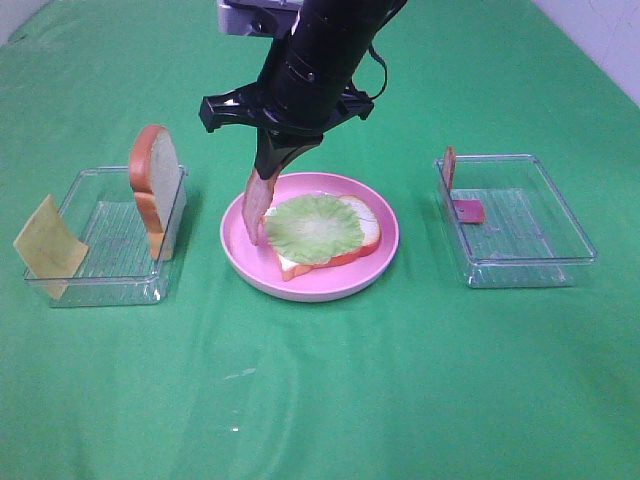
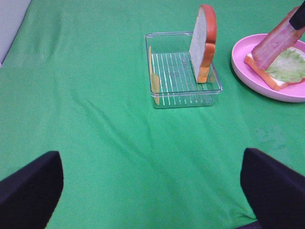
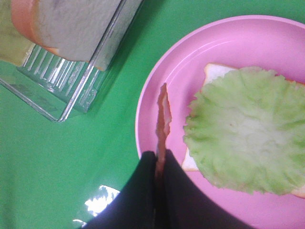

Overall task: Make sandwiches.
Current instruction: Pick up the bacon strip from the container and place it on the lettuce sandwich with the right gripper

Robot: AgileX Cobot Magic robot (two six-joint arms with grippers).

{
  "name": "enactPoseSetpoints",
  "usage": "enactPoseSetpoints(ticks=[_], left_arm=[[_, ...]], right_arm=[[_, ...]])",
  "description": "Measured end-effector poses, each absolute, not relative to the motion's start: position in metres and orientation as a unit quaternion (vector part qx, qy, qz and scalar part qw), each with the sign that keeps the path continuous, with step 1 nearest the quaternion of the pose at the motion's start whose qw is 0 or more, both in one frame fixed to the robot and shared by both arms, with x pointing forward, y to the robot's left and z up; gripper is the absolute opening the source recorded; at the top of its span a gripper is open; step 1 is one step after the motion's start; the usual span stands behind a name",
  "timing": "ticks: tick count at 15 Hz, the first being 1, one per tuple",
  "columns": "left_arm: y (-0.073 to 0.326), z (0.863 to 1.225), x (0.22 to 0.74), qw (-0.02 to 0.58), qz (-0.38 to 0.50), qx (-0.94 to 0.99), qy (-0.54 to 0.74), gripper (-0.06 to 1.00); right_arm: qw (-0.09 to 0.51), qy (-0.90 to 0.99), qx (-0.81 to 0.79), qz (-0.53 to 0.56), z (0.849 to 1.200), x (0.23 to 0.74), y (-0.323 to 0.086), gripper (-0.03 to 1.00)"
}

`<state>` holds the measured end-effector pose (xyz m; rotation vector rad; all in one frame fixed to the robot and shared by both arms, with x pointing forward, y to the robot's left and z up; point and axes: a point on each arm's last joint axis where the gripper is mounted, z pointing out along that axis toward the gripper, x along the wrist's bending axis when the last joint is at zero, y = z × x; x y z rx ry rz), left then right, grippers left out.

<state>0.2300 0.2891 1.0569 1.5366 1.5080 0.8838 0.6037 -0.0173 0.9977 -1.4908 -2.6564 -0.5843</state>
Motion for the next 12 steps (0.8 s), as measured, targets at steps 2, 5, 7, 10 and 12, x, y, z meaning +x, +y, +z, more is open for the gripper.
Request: enactPoseSetpoints(ticks=[2,5,7,10,12], left_arm=[[0.289,1.057,0.23,0.396,0.349,0.606,0.595,0.92],[0.289,1.057,0.23,0.396,0.349,0.606,0.595,0.92],[0.289,1.057,0.23,0.396,0.349,0.606,0.595,0.92],[0.289,1.057,0.23,0.396,0.349,0.606,0.595,0.92],[0.289,1.057,0.23,0.396,0.349,0.606,0.595,0.92]], right_arm=[[0.034,-0.853,-0.481,-0.197,0.998,0.602,-0.015,0.01],[0.036,-0.861,-0.476,-0.176,0.981,0.605,-0.014,0.01],[0.012,-0.866,-0.476,-0.152,0.972,0.609,-0.018,0.01],[-0.062,-0.865,-0.488,-0.099,0.958,0.62,-0.031,0.01],[-0.071,-0.863,-0.493,-0.082,0.947,0.623,-0.033,0.01]])
